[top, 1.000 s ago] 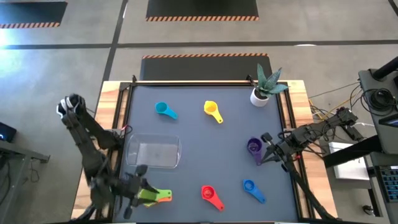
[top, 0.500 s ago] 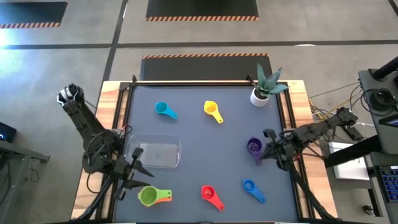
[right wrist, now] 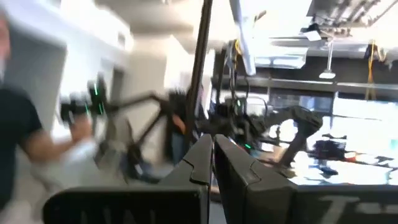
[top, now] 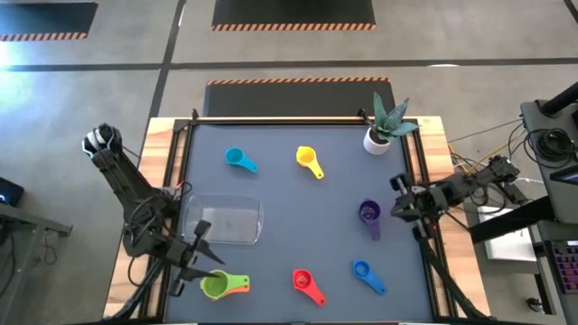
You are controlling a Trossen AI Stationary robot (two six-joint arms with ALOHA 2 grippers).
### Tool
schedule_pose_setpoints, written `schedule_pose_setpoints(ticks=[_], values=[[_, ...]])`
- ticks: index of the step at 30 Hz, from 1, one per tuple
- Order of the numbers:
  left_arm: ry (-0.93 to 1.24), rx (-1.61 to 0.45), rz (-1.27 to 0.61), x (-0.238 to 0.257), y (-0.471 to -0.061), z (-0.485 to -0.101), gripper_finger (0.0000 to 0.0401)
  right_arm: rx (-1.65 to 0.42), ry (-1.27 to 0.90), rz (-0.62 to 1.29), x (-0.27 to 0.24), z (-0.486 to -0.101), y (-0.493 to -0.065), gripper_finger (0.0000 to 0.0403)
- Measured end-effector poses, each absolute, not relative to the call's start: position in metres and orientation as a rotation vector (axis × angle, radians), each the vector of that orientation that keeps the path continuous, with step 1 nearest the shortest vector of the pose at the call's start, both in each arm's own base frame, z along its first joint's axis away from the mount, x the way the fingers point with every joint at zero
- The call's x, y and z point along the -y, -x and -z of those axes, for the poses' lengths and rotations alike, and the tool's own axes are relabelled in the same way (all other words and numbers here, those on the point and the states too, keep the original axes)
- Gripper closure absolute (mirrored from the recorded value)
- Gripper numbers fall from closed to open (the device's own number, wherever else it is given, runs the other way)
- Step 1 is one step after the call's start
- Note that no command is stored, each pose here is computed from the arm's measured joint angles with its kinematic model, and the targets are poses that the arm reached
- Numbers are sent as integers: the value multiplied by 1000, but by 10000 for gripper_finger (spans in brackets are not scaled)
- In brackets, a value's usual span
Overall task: Nest measuring cups in basket
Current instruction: Stack the purple measuring cup on top of the green measuring cup
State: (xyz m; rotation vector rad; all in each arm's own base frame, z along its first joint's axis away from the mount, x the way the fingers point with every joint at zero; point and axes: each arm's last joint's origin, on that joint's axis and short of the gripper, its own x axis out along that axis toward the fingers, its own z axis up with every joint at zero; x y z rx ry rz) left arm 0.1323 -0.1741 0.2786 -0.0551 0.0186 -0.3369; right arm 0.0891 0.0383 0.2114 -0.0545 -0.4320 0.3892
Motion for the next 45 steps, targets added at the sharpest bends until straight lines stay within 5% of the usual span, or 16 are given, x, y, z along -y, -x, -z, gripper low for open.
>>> schedule_pose_setpoints(ticks=[14, 21, 33, 45], values=[[31, -20, 308, 172, -136, -277, 278, 587, -246, -372, -32, -229, -81, 394], [18, -43, 226, 169, -136, -270, 278, 512, -462, 174, -17, -227, -85, 394], [10, -79, 100, 167, -138, -254, 278, -46, -512, 271, -26, -258, -107, 394], [12, -93, 96, 170, -140, -250, 278, -724, -560, 450, -48, -247, -145, 375]])
